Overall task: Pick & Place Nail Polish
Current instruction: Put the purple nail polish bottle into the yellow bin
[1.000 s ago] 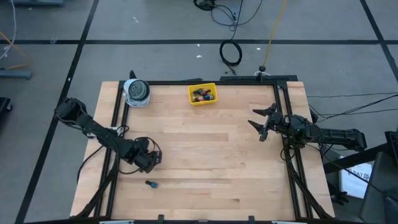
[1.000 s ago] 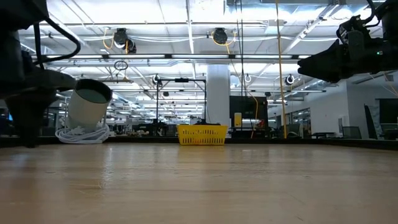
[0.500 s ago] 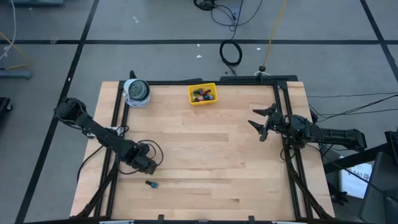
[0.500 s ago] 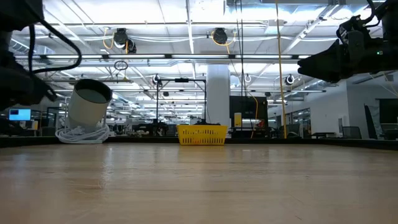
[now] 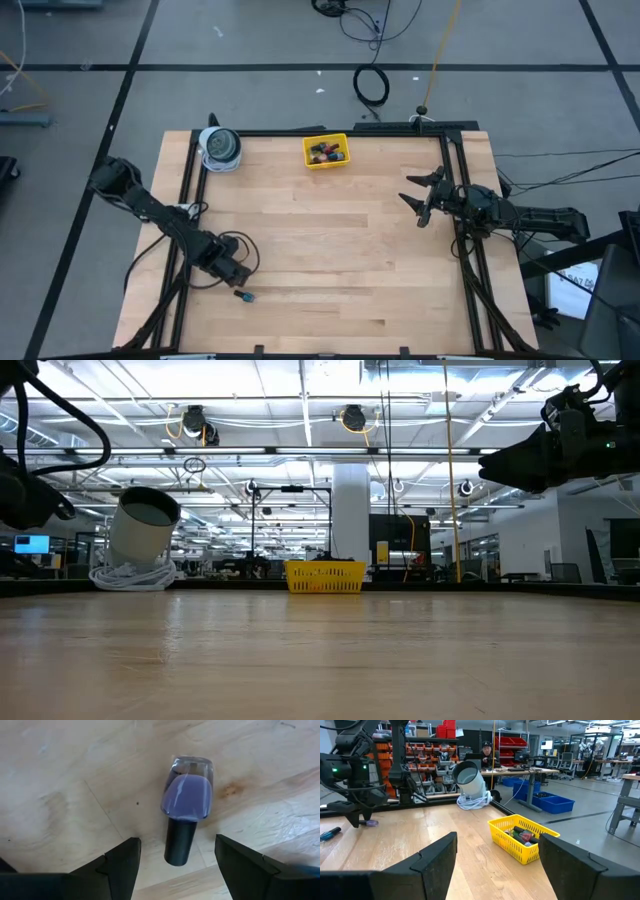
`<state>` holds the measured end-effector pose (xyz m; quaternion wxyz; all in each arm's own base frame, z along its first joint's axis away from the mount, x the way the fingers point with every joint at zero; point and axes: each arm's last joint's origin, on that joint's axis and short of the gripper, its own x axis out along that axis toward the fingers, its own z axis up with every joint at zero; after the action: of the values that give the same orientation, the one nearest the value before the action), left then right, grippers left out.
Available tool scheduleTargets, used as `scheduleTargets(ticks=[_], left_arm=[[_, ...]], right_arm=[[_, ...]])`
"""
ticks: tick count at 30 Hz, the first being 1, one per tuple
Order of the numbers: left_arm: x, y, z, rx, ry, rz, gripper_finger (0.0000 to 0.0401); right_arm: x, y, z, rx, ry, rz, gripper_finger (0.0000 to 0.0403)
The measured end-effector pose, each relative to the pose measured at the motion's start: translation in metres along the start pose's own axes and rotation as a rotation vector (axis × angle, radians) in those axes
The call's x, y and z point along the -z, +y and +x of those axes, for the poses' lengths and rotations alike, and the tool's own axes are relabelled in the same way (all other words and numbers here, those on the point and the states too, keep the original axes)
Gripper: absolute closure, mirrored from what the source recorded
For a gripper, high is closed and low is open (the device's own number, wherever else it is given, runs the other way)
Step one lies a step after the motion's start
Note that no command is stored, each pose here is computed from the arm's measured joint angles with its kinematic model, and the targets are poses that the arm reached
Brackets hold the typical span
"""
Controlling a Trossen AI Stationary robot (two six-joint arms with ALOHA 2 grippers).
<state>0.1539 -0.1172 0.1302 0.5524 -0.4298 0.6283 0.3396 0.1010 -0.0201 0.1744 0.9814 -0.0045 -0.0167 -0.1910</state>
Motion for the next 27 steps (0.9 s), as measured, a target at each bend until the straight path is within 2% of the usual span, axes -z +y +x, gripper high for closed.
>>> scheduleTargets(ticks=[9, 19, 27], left_arm=[[0.0001, 0.0004, 0.0009, -0.006, -0.002, 0.012, 0.0155], [-0.001, 0.0023, 0.0015, -0.02, -0.026, -0.024, 0.0277], [-0.0027, 0.0016, 0.0009, -0.006, -0.092, 0.049, 0.0347]], right_arm=[[0.0, 0.0, 0.0, 0.0, 0.0, 0.0, 0.0135], [0.0, 0.0, 0.0, 0.0, 0.0, 0.0, 0.0135], [0.0, 0.0, 0.0, 0.0, 0.0, 0.0, 0.0135]])
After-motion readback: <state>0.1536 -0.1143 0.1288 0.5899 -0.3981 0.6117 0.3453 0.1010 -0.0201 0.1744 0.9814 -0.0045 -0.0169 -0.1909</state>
